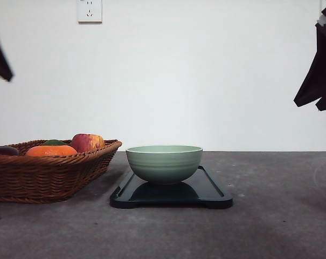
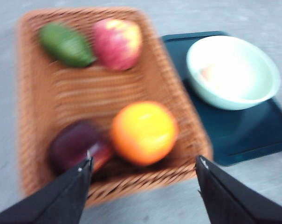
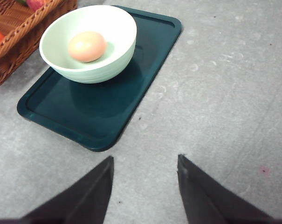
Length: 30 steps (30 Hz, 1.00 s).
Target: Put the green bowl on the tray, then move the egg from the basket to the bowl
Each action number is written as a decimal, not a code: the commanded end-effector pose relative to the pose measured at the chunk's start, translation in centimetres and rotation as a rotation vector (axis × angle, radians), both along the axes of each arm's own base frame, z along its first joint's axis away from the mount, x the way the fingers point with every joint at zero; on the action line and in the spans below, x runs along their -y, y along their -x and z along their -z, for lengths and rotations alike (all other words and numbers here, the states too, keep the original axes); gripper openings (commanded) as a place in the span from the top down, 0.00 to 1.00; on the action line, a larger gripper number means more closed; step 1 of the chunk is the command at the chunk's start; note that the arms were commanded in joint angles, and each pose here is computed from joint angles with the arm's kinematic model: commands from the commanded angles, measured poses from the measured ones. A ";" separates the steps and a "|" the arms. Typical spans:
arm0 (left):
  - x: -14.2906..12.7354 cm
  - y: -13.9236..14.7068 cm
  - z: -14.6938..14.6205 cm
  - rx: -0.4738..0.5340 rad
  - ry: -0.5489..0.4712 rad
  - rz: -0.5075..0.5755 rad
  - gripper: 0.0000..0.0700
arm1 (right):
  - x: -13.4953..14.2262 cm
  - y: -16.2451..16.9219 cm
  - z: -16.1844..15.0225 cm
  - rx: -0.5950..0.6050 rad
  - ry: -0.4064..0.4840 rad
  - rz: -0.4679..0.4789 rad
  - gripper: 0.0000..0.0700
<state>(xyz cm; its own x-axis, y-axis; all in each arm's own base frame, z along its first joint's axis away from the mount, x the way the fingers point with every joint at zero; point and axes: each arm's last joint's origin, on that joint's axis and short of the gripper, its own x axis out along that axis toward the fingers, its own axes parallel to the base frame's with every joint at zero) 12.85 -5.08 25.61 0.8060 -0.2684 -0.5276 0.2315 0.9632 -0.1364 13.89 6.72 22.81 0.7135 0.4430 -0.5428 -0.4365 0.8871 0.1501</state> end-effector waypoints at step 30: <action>-1.2 0.6 0.4 -0.018 -0.006 -0.071 1.00 | -0.1 -0.1 -0.1 0.008 -0.010 0.000 0.98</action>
